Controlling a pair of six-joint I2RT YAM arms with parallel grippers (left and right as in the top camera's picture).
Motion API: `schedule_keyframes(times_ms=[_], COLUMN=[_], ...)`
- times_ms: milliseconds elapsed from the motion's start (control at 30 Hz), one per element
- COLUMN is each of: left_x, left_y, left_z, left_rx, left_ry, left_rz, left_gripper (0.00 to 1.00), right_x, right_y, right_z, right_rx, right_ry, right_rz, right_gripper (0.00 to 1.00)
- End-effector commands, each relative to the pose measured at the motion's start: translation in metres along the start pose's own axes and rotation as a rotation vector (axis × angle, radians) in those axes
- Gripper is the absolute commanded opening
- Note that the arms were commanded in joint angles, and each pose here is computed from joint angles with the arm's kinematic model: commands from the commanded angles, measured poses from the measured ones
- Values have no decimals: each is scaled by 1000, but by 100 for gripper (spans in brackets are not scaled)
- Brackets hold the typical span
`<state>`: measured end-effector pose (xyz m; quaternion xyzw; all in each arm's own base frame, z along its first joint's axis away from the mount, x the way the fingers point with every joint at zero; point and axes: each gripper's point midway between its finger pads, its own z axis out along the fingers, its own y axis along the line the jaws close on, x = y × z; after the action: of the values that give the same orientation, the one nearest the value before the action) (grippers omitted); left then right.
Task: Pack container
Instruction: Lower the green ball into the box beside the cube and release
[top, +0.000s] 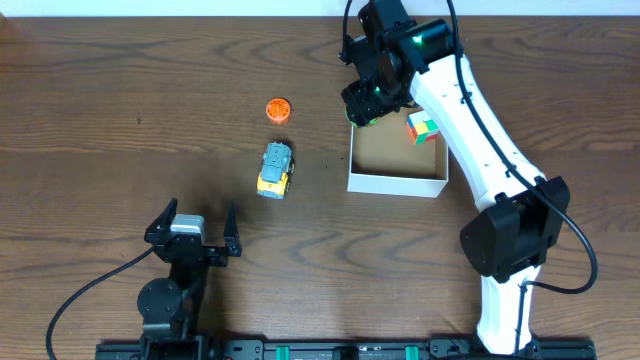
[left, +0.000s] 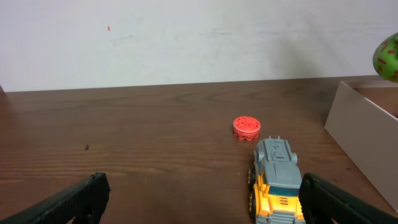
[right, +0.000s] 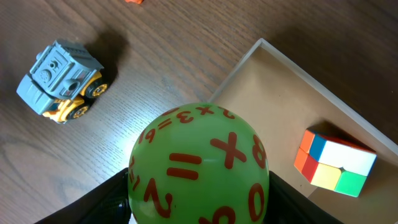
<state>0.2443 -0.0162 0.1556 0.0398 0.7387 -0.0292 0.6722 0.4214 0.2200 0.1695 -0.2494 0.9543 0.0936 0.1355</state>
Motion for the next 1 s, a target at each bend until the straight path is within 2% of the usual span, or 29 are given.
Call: schedule_keyframes(times_ms=[0,967], left_x=[15,15], left_y=[-2,-2], left_z=[1,1], left_rx=[14,14], left_ry=[45,45], left_rz=[12,12], left_gripper=[98,98], right_x=[2,14], right_y=[7,2], right_z=[7,40], right_rx=[-9,-9], right_ry=[14,43], right_rz=[1,5], right_gripper=[64,67])
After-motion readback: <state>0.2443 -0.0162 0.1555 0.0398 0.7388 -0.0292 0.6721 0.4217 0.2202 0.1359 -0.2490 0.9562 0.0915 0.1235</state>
